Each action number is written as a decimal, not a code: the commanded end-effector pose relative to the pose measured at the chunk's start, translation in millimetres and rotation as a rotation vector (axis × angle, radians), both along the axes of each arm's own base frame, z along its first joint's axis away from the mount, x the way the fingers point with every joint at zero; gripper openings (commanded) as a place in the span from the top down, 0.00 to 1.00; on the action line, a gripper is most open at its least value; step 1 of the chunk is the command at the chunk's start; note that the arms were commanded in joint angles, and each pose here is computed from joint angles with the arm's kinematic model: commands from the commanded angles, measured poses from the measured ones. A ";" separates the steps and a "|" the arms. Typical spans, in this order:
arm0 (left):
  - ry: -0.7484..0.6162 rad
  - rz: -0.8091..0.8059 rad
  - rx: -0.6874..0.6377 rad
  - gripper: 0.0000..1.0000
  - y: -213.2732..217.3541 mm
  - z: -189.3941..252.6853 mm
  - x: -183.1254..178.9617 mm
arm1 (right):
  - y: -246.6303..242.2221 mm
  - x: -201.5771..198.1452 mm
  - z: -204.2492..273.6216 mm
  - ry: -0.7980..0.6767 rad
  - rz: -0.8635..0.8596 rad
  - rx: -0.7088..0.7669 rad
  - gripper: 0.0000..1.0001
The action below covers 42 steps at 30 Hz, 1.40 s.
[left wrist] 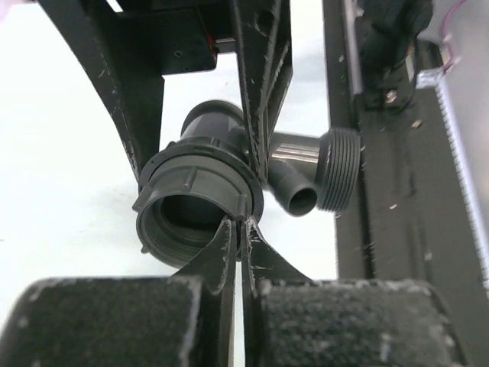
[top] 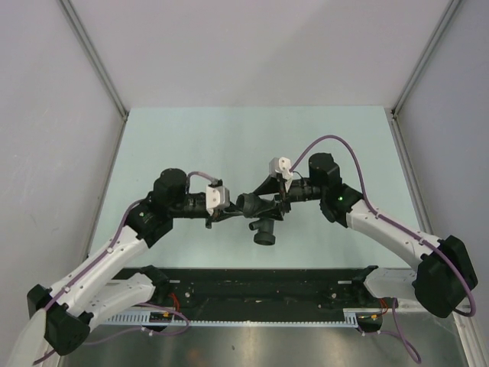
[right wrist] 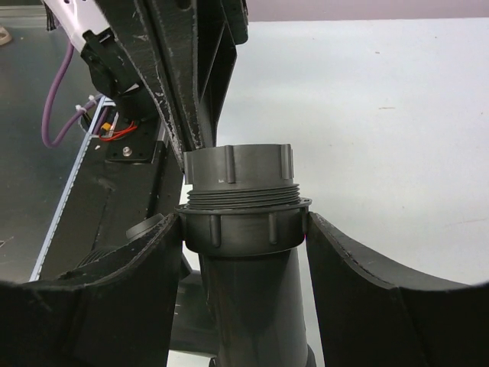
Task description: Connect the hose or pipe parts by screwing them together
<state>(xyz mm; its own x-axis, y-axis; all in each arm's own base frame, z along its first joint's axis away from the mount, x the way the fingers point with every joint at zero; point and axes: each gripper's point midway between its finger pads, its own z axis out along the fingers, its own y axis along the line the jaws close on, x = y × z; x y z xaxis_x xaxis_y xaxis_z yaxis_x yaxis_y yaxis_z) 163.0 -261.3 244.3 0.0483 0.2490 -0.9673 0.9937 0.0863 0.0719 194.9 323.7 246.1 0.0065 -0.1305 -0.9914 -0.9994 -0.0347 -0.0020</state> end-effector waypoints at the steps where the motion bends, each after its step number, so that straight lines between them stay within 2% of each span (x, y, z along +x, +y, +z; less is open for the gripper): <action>1: -0.417 -0.079 0.088 1.00 2.2 -12.3 17.6 | 2.3 -18.1 45.9 -0.068 0.095 0.111 1.00; 5: -0.580 -0.138 0.139 1.00 3.5 -27.6 16.7 | 0.5 -24.7 43.0 -0.048 0.119 0.099 1.00; 7: -0.657 -0.114 0.197 1.00 5.0 -30.8 26.5 | 0.7 -28.0 39.7 -0.033 0.131 0.088 1.00; 9: -0.700 -0.104 0.233 0.93 3.8 -32.5 30.8 | 2.3 -31.9 35.2 -0.021 0.149 0.076 1.00; 10: -0.720 -0.087 0.251 0.89 5.7 -31.7 34.9 | 3.1 -34.0 33.1 -0.016 0.155 0.072 1.00; 11: -0.729 -0.071 0.257 0.73 7.0 -28.0 37.8 | 4.4 -33.2 31.7 -0.023 0.152 0.067 1.00; 13: -0.737 -0.037 0.255 0.49 10.5 -20.5 40.1 | 4.8 -32.9 26.7 -0.022 0.140 0.051 1.00; 14: -0.740 -0.031 0.249 0.33 11.8 -18.4 39.0 | 4.8 -29.9 25.9 -0.035 0.125 0.046 1.00; 19: -0.731 0.033 0.210 0.16 24.0 -7.9 30.8 | 2.5 -18.6 20.4 -0.043 0.073 0.027 1.00; 20: -0.719 0.042 0.210 0.01 26.6 -12.0 29.1 | 2.4 -12.5 19.0 -0.048 0.045 0.021 1.00; 26: -0.603 0.117 0.098 0.00 38.8 -3.3 7.2 | -1.4 11.1 20.2 -0.101 -0.061 0.015 1.00; 29: -0.399 0.259 0.004 0.00 41.4 16.1 9.9 | -1.5 21.0 23.5 -0.141 -0.112 0.016 1.00; 30: -0.237 0.415 -0.021 0.00 47.9 17.9 23.4 | -1.8 24.0 23.0 -0.152 -0.130 0.011 1.00; 32: -0.100 0.604 -0.097 0.00 58.3 42.0 41.2 | -2.7 33.6 23.0 -0.204 -0.191 -0.007 1.00; 33: 0.027 0.686 -0.126 0.00 59.8 40.2 48.5 | -0.2 32.5 23.1 -0.223 -0.199 -0.013 1.00; 34: 0.077 0.721 -0.141 0.00 66.0 49.8 53.2 | -2.5 42.3 23.6 -0.249 -0.261 -0.026 1.00; 35: 0.140 0.717 -0.139 0.00 62.5 47.1 55.9 | -3.2 45.2 24.4 -0.279 -0.282 -0.033 1.00; 38: 0.402 0.667 -0.237 0.00 52.8 61.2 54.9 | -4.1 53.9 29.0 -0.351 -0.351 -0.050 1.00; 39: 0.536 0.666 -0.278 0.00 48.2 64.0 53.3 | -4.1 55.0 30.5 -0.369 -0.365 -0.052 1.00; 42: 0.817 0.621 -0.313 0.06 38.1 63.4 50.9 | -3.1 57.3 32.7 -0.457 -0.413 -0.063 1.00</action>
<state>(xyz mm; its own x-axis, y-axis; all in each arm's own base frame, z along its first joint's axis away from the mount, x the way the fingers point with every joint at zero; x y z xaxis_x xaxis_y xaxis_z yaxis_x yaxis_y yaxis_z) 233.9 -200.0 292.9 -0.3327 -0.0310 -0.9425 0.6846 0.6794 -0.2640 232.1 325.7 239.9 0.1988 -0.2673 -0.9429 -0.9395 0.2217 -0.2610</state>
